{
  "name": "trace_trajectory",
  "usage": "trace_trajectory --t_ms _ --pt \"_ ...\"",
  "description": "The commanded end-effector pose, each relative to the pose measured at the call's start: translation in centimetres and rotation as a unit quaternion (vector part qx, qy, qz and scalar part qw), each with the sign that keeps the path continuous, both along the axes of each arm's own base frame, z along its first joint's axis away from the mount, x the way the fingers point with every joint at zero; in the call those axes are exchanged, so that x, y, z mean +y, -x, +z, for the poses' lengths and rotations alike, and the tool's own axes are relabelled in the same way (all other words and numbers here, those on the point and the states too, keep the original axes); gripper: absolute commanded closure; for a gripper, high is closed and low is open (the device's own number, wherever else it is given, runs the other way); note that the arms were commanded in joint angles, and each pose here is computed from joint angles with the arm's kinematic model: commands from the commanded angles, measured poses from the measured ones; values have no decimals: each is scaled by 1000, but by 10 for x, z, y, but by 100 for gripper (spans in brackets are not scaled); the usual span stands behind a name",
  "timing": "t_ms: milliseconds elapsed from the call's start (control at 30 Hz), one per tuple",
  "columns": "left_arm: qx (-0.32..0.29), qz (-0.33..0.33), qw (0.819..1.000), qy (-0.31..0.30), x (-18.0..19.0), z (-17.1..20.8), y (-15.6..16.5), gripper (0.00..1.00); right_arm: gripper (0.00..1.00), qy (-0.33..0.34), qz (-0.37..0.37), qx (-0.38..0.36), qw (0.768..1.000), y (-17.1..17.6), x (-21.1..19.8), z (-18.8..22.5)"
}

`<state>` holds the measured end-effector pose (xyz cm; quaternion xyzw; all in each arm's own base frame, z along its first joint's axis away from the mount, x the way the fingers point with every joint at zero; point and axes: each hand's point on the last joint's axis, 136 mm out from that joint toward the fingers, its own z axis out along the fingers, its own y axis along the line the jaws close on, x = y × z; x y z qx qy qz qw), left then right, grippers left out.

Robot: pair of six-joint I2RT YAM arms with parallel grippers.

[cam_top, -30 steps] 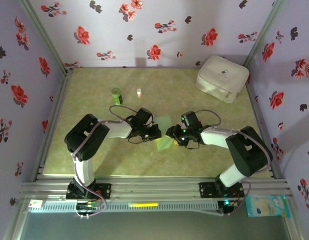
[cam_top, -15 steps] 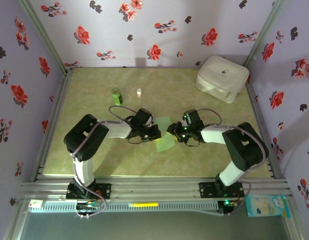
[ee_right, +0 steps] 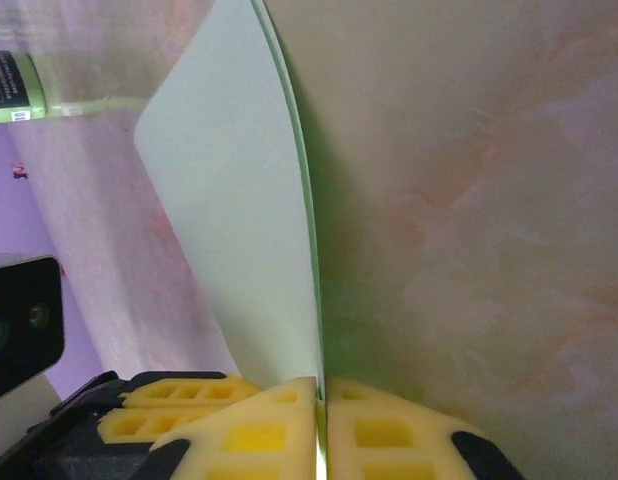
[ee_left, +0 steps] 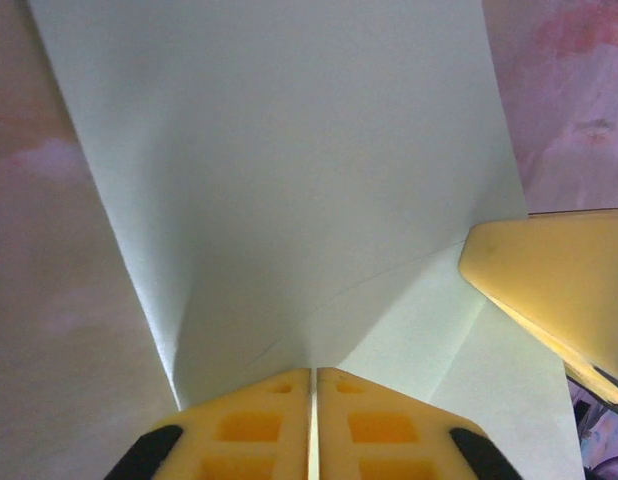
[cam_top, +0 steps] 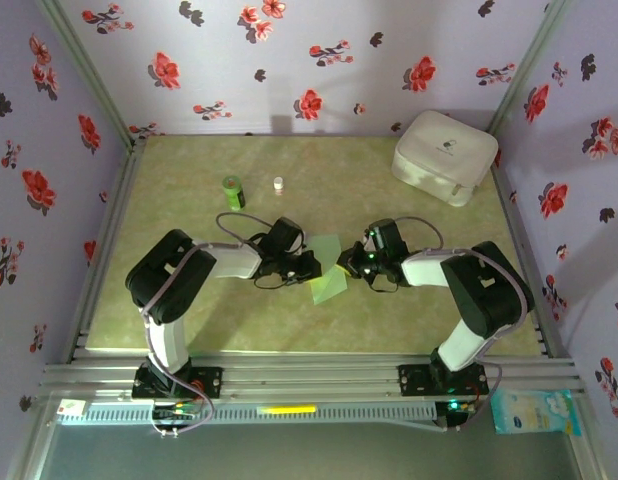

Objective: Fold a paper plane with a square sheet of paper (pick it up from the middle)
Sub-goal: Turn over the paper at the center of the table.

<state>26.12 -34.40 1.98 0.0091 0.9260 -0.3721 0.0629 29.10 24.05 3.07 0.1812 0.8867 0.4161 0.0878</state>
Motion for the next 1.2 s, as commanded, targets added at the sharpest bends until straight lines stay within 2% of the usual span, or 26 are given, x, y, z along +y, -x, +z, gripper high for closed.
trace_trajectory --t_ms 0,100,233,433,633,833,1033,1167 --pt "-17 12 1000 20 5 11 -3 86 94 -12 13 -33 999 -5 3 13" --pt "-45 13 998 43 3 28 -8 80 96 -5 18 -48 999 -6 1 21" --pt "-89 8 995 45 7 52 -11 76 97 23 31 -73 997 -8 -4 35" --pt "-169 43 985 -6 39 81 -21 74 99 154 61 -123 979 -9 -35 58" --pt "-248 108 961 -51 84 104 -29 71 99 290 96 -164 938 -9 -66 91" --pt "-279 163 944 -62 123 115 -29 58 98 372 92 -168 908 -8 -85 110" --pt "-322 115 935 -91 133 125 -22 43 100 483 122 -168 851 -7 -94 116" --pt "-319 145 931 -105 148 128 -25 39 99 559 116 -182 801 -13 -97 122"
